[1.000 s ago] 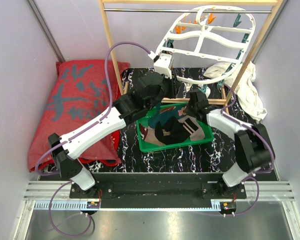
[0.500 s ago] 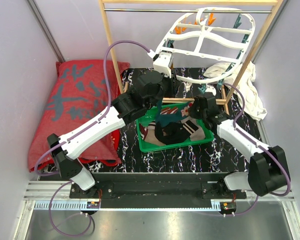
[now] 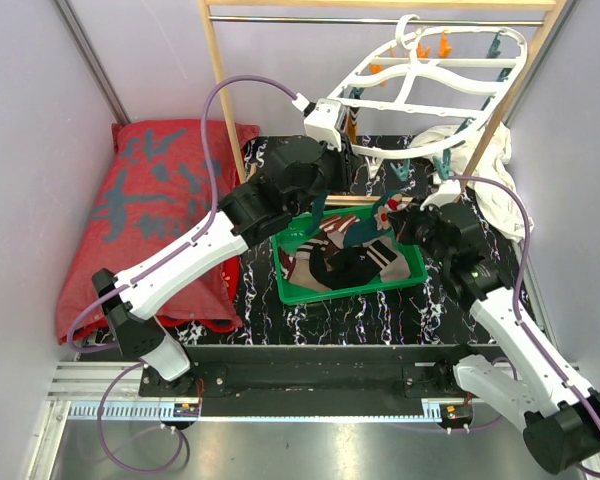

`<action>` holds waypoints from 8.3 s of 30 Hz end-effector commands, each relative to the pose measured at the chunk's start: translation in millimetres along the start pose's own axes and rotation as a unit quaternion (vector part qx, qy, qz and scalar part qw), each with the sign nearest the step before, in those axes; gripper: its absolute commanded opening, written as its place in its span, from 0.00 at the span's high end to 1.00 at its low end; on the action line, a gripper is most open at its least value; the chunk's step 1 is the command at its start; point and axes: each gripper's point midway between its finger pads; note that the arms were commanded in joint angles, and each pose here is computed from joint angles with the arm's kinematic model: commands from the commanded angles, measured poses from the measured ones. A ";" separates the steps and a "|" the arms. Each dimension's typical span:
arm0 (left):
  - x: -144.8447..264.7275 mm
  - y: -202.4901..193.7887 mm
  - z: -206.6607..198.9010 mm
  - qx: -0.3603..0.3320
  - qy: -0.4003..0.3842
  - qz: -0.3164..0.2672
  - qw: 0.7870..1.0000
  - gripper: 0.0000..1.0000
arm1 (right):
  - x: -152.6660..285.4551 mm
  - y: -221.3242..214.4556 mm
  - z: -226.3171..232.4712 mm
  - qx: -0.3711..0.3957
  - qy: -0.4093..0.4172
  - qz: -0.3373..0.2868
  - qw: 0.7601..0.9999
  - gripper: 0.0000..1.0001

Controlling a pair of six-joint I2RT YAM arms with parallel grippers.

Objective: Clip the socks to the hanger
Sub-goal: Adjust the sock in the bin, then pick up the sock from the bin, then clamp the sock onto the hanger.

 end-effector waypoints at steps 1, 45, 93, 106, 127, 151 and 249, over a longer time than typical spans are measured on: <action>11.9 40.8 -5.0 0.006 -0.003 -0.050 0.999 1.00 | 9.2 -18.0 10.6 0.077 0.065 0.025 0.995 1.00; 6.7 34.2 4.3 0.018 0.017 -0.043 0.999 1.00 | 10.2 -84.5 35.6 0.254 0.243 0.151 0.924 0.91; 6.2 26.4 -0.4 0.034 0.000 -0.044 0.998 1.00 | -23.8 -124.2 54.5 -0.075 0.034 0.223 0.971 0.55; 5.7 22.1 -2.5 0.034 -0.007 -0.039 0.999 1.00 | -41.9 -187.6 21.5 -0.063 -0.051 0.304 0.949 0.52; 16.8 36.7 -1.1 0.042 -0.007 -0.058 0.997 1.00 | -1.6 -109.3 42.5 0.052 0.075 0.155 0.984 1.00; 30.7 54.0 -19.1 0.060 -0.051 -0.054 0.995 1.00 | 58.4 86.4 114.2 0.246 0.200 -0.249 0.915 1.00; 24.7 27.8 -27.3 0.086 -0.075 -0.019 0.993 1.00 | 69.6 131.2 135.6 0.220 0.214 -0.327 0.894 0.99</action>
Point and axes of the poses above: each gripper's point midway between its finger pads, its own x axis back along the fingers, its own z axis along the line the jaws close on, y = z × x, and after that the axes turned 2 degrees about -x, right-handed
